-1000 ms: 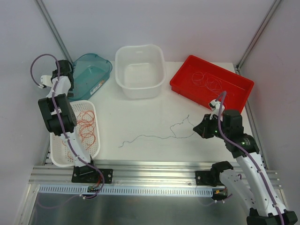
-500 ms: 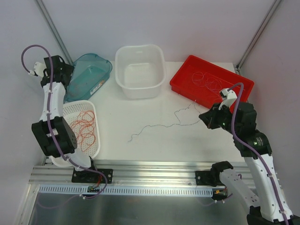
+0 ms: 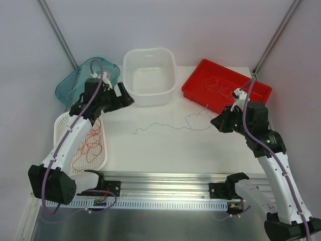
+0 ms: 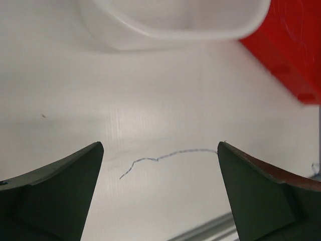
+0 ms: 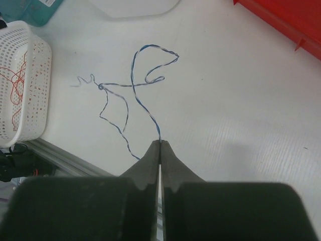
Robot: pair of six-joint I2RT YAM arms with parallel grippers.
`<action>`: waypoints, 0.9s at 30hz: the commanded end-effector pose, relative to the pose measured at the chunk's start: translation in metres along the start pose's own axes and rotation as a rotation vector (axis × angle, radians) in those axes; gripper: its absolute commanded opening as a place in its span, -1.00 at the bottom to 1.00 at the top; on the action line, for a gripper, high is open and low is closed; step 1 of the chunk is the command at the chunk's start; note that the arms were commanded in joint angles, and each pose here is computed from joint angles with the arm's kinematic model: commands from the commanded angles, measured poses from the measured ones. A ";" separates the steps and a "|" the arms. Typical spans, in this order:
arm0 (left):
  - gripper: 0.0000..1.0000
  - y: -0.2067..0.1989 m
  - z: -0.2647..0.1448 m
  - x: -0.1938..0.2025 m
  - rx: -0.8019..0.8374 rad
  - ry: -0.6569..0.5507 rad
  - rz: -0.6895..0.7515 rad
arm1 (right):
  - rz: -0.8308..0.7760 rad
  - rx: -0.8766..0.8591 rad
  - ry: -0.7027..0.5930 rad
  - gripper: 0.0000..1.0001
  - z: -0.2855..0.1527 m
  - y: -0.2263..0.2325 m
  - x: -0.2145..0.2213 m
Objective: Untangle the cables
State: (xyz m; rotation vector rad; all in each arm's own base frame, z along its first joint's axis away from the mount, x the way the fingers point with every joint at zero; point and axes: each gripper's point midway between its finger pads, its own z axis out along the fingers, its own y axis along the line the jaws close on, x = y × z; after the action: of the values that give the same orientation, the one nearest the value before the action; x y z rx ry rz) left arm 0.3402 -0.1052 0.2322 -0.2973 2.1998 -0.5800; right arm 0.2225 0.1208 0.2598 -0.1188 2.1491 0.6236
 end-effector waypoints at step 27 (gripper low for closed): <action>0.54 -0.151 0.023 0.194 0.462 0.219 1.041 | 0.066 -0.199 0.004 -0.99 0.006 0.041 0.006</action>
State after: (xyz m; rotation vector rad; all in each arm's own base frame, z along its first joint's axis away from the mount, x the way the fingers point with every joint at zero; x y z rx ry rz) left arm 0.2195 -0.3077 0.1402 1.1724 2.0797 -0.5198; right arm 0.2122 0.1535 0.2540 -0.1363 2.1574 0.8287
